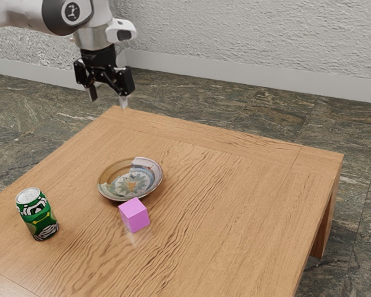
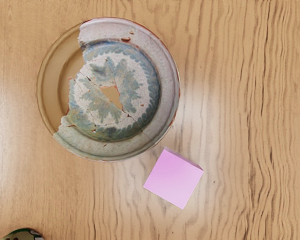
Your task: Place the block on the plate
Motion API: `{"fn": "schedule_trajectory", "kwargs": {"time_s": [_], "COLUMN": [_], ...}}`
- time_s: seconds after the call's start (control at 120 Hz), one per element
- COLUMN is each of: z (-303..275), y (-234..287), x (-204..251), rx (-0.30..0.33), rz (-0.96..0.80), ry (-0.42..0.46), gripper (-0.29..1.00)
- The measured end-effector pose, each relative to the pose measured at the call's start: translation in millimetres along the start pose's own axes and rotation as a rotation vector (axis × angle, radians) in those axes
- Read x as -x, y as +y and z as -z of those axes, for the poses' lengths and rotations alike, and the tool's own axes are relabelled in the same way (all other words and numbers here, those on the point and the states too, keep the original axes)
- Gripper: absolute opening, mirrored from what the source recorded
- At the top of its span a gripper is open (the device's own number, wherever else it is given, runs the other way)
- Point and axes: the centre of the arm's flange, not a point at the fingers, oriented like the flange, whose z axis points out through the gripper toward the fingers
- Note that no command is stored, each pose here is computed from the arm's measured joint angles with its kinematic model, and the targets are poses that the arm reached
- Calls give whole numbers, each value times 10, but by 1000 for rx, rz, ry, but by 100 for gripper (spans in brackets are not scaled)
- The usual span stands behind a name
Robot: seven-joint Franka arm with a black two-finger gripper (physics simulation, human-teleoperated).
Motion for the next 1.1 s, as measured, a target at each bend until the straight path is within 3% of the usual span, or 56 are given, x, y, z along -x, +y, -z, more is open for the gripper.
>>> {"fn": "schedule_trajectory", "kwargs": {"time_s": [0.267, 0.442, 0.6, 0.8, 1.1], "z": [-36, -203, -311, -324, -810], "y": [108, 159, -110, -185, -231], "x": [-31, -85, -170, -158, -204], "rx": [7, 49, 85, 76, 48], "rz": [62, 280, 528, 696, 870], "ry": [-1, -46, -69, -97, -132], "gripper": [70, 70, 70, 70, 70]}}
